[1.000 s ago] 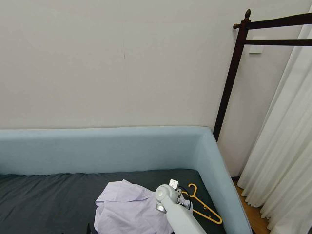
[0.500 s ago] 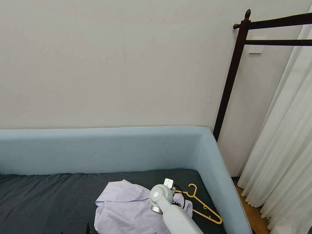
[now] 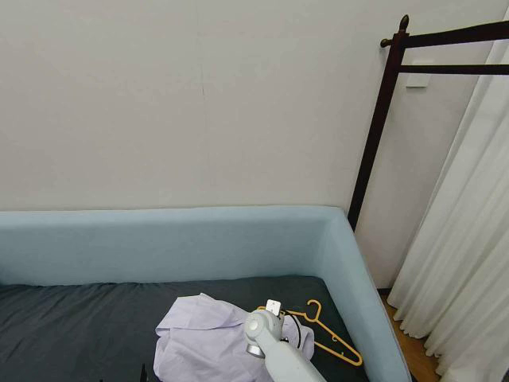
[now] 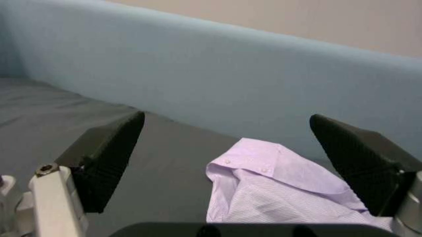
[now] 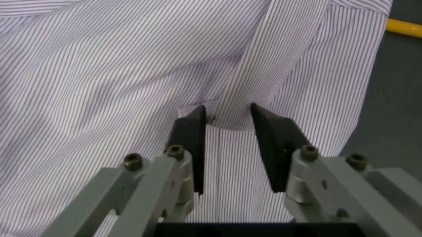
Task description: Pick up the clothes from the sofa and hang them on the clothes hanger.
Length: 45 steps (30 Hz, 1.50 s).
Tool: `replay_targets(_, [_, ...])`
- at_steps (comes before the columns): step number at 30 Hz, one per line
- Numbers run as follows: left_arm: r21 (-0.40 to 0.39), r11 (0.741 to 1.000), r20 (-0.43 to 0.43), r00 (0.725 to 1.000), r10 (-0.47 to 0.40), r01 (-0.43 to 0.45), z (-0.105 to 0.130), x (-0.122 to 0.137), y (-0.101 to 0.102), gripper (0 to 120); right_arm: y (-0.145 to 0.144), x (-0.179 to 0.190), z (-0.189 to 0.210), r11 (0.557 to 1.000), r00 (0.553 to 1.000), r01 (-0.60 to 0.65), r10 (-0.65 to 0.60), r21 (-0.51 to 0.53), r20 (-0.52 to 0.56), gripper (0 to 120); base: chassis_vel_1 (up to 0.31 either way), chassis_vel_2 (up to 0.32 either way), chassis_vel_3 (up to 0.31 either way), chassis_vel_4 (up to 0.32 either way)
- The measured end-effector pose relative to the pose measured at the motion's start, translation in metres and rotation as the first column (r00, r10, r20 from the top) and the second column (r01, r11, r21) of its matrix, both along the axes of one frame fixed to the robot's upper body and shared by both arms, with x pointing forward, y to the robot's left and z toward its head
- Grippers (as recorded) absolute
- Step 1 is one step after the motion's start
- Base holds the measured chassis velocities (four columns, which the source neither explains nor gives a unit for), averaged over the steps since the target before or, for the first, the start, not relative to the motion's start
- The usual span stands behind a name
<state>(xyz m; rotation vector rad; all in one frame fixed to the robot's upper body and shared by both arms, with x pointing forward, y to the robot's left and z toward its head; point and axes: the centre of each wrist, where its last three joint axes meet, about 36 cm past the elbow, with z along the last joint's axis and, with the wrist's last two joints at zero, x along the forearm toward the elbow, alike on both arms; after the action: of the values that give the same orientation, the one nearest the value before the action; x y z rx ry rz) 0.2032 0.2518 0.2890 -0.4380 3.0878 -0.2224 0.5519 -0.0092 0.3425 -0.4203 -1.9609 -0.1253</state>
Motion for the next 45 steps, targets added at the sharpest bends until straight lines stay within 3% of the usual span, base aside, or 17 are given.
replay_targets(6, [-0.001, 1.0, 0.006, 1.0, -0.001, 0.001, 0.002, 0.0, 0.0, 99, -0.002, -0.001, -0.005, 1.0, 1.0, 0.001, -0.001, -0.013, -0.002, 0, 0.0, 0.0, 0.0, 0.0])
replay_targets(12, [-0.002, 1.0, 0.011, 1.0, -0.004, 0.004, 0.004, 0.003, 0.002, 99, 0.009, -0.01, 0.006, 0.999, 0.999, -0.035, 0.035, -0.006, 0.023, 0, 0.0, 0.0, 0.0, 0.0])
replay_targets(19, [-0.005, 0.999, 0.021, 0.999, -0.05, 0.05, 0.022, 0.019, 0.013, 99, 0.06, -0.056, 0.06, 0.972, 0.957, -0.236, 0.233, -0.004, 0.175, 0, 0.0, 0.0, 0.0, 0.0])
replay_targets(22, [-0.007, 0.996, 0.016, 0.996, -0.089, 0.089, 0.03, 0.028, 0.022, 99, 0.058, -0.07, 0.067, 0.955, 0.932, -0.294, 0.293, -0.031, 0.213, 0, 0.0, 0.0, 0.0, 0.0])
replay_targets(25, [-0.021, 0.987, -0.01, 0.987, -0.161, 0.16, 0.041, 0.043, 0.037, 100, 0.039, -0.087, 0.066, 0.934, 0.9, -0.345, 0.358, -0.092, 0.249, 0, 0.0, 0.0, 0.0, 0.0])
replay_targets(28, [-0.036, 0.958, -0.05, 0.957, -0.287, 0.285, 0.058, 0.073, 0.061, 100, 0.002, -0.102, 0.062, 0.912, 0.864, -0.379, 0.409, -0.155, 0.293, 0, 0.0, 0.0, 0.0, 0.0])
replay_targets(29, [-0.036, 0.958, -0.05, 0.957, -0.287, 0.285, 0.058, 0.073, 0.061, 100, 0.002, -0.102, 0.062, 0.912, 0.864, -0.379, 0.409, -0.155, 0.293, 0, 0.0, 0.0, 0.0, 0.0])
replay_targets(33, [-0.065, 0.901, -0.122, 0.892, -0.435, 0.43, 0.067, 0.114, 0.094, 100, -0.032, -0.118, 0.059, 0.874, 0.797, -0.445, 0.485, -0.193, 0.361, 0, 0.0, 0.0, 0.0, 0.0])
replay_targets(34, [-0.065, 0.901, -0.122, 0.892, -0.435, 0.43, 0.067, 0.114, 0.094, 100, -0.032, -0.118, 0.059, 0.874, 0.797, -0.445, 0.485, -0.193, 0.361, 0, 0.0, 0.0, 0.0, 0.0])
replay_targets(36, [-0.074, 0.884, -0.159, 0.87, -0.467, 0.461, 0.069, 0.132, 0.109, 100, -0.034, -0.126, 0.056, 0.846, 0.736, -0.493, 0.53, -0.204, 0.421, 0, 0.0, 0.0, 0.0, 0.0])
replay_targets(38, [-0.079, 0.881, -0.172, 0.864, -0.473, 0.466, 0.069, 0.138, 0.112, 100, -0.034, -0.129, 0.055, 0.84, 0.718, -0.5, 0.539, -0.212, 0.441, 0, 0.0, 0.0, 0.0, 0.0])
replay_targets(39, [-0.088, 0.875, -0.2, 0.852, -0.485, 0.477, 0.071, 0.151, 0.12, 100, -0.035, -0.134, 0.051, 0.826, 0.683, -0.516, 0.558, -0.229, 0.472, 0, 0.0, 0.0, 0.0, 0.0])
replay_targets(41, [-0.1, 0.851, -0.28, 0.806, -0.522, 0.516, 0.07, 0.184, 0.137, 99, -0.039, -0.144, 0.04, 0.778, 0.567, -0.562, 0.61, -0.281, 0.554, 0, 0.0, 0.0, 0.0, 0.0])
replay_targets(42, [-0.1, 0.851, -0.28, 0.806, -0.522, 0.516, 0.07, 0.184, 0.137, 99, -0.039, -0.144, 0.04, 0.778, 0.567, -0.562, 0.61, -0.281, 0.554, 0, 0.0, 0.0, 0.0, 0.0])
replay_targets(45, [-0.136, 0.809, -0.305, 0.752, -0.584, 0.572, 0.066, 0.233, 0.141, 98, -0.052, -0.154, 0.029, 0.744, 0.492, -0.583, 0.644, -0.328, 0.586, 0, 0.0, 0.0, 0.0, 0.0])
